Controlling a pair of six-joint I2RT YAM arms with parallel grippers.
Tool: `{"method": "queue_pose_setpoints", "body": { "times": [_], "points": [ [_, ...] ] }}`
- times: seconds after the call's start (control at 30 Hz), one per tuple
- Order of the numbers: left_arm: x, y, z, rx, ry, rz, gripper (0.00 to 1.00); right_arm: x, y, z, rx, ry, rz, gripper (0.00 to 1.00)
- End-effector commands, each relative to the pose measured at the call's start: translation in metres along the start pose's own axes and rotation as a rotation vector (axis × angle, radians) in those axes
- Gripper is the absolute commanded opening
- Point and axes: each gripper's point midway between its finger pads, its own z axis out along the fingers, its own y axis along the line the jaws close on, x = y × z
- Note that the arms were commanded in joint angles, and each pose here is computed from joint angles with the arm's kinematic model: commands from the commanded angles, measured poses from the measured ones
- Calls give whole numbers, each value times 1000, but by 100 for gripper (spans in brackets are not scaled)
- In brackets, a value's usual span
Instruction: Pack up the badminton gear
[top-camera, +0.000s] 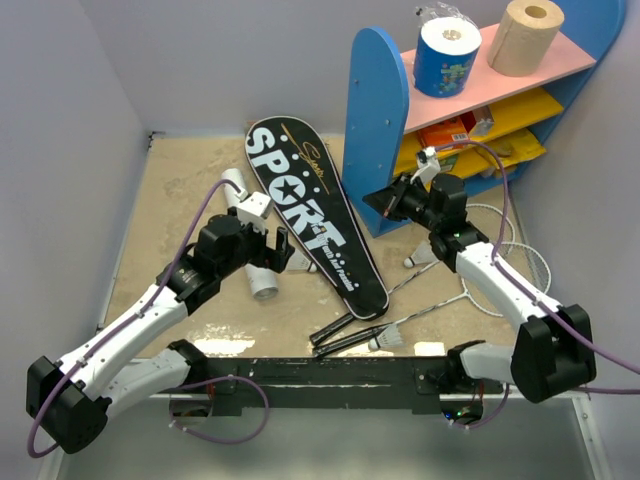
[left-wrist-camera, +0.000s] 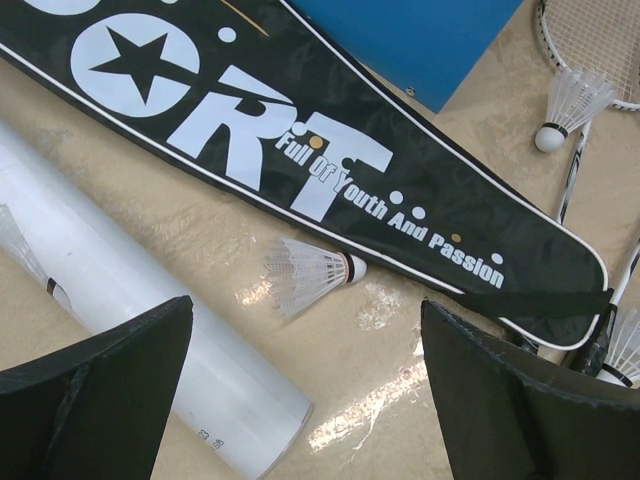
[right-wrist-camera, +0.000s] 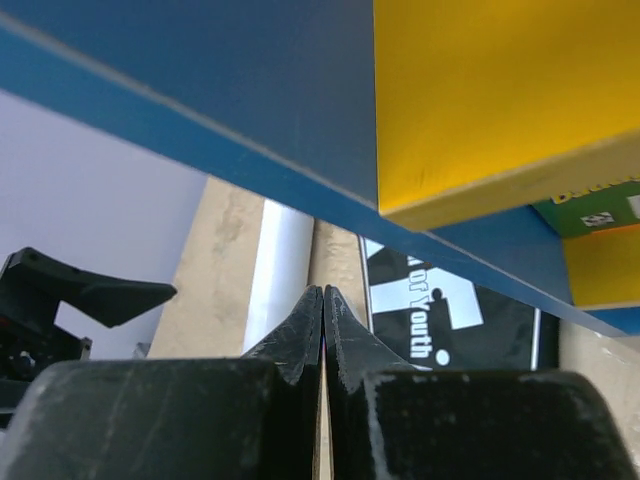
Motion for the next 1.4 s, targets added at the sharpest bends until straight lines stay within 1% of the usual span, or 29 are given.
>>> {"method": "queue_pose_setpoints", "body": {
  "times": [0.0, 0.3, 0.5, 0.67, 0.83, 0.93, 0.97, 1.03, 1.1, 1.17, 1.2, 1.23, 1.3, 1.37],
  "points": [
    [-14, -6, -1, 27, -57, -7, 100, -17, 22, 7, -123, -29, 27, 0],
    [-13, -5, -2, 24, -55, -4, 100, -40, 13, 27, -176, -72, 67, 0],
    [-12, -4, -2, 19, -56, -2, 100, -50, -3, 43, -167, -84, 94, 0],
    [-11, -3, -3, 16, -55, -1, 100, -63, -11, 56, -168, -128, 116, 0],
    [-10, -5, -3, 24, -55, -4, 100, -74, -24, 71, -124, -176, 144, 0],
    [-10, -5, -3, 25, -53, -5, 100, -89, -25, 79, -120, -223, 150, 0],
    [-10, -5, -3, 27, -56, -7, 100, -87, -32, 87, -108, -216, 157, 0],
    [-9, -5, -3, 27, -56, -8, 100, -100, -33, 94, -99, -245, 160, 0],
    [-8, -5, -4, 25, -54, -10, 100, -98, -44, 106, -75, -239, 181, 0],
    [-10, -5, -5, 28, -59, -10, 100, -110, -44, 113, -77, -267, 189, 0],
    [-10, -4, -5, 25, -59, -11, 100, -106, -51, 121, -66, -259, 204, 0],
    [-9, -5, -6, 28, -60, -12, 100, -114, -49, 124, -73, -277, 219, 0],
    [-10, -5, -7, 26, -64, -15, 100, -113, -59, 133, -54, -282, 240, 0],
    [-10, -5, -7, 27, -65, -13, 100, -122, -59, 140, -57, -303, 261, 0]
  ]
}}
